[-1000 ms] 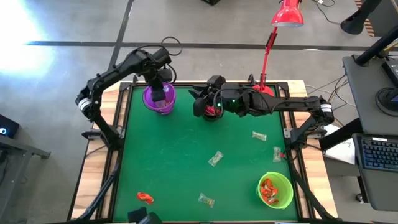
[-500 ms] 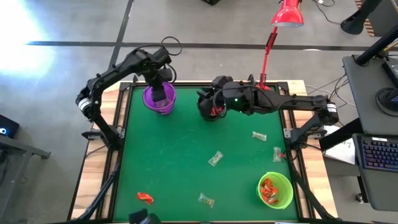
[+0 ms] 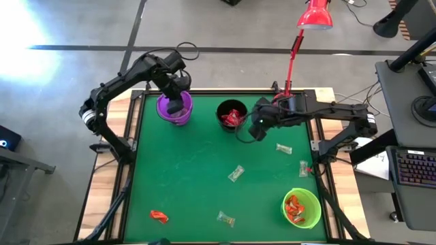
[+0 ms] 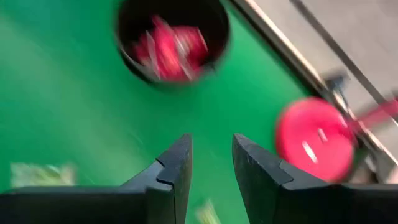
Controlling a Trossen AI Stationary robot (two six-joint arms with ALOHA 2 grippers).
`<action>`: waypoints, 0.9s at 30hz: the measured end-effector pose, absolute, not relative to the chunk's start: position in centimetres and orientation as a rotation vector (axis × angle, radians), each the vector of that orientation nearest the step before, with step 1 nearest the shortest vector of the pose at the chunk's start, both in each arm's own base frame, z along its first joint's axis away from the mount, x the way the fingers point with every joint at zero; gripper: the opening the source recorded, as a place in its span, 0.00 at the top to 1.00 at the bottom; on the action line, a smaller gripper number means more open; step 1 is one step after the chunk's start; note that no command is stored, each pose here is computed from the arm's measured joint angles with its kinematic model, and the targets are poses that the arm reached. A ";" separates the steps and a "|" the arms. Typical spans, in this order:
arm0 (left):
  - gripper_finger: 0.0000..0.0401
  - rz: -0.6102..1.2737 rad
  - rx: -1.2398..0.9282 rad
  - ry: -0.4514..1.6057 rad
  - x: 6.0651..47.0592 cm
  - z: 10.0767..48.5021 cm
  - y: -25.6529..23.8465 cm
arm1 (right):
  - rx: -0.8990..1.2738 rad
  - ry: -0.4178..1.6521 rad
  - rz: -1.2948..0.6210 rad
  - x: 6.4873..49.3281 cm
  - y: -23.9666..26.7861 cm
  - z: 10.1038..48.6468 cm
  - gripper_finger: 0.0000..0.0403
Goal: Sort candy
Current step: Put the green gummy into the violet bucket
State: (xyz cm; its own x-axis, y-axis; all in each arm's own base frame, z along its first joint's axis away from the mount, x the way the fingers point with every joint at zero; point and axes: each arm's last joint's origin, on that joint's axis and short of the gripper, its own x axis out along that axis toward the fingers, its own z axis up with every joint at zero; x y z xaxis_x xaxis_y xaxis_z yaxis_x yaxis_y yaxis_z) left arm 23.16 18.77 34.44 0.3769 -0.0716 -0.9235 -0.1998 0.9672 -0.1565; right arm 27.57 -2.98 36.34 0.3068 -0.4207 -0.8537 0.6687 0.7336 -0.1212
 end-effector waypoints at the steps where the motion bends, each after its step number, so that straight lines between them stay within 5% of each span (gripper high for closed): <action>1: 0.78 0.083 -0.260 1.185 23.2 34.4 18.8 | 0.280 1.074 -0.753 27.3 -2.9 36.0 0.73; 18: 0.78 -0.101 -0.290 1.060 23.0 36.4 15.6 | 0.295 1.418 -0.854 26.0 -2.2 29.6 0.73; 27: 0.78 -0.129 -0.272 1.039 22.9 37.7 13.2 | 0.321 1.620 -0.694 24.9 -1.2 24.5 0.73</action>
State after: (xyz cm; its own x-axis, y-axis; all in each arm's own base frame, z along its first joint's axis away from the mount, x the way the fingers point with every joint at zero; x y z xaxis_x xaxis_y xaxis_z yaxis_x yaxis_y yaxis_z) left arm 22.92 13.17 37.65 0.5037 -0.2333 -0.8318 -0.0228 0.9589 -0.2827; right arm 24.89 -1.16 24.53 -0.1799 -0.1806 -0.9670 0.5755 0.7779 -0.2523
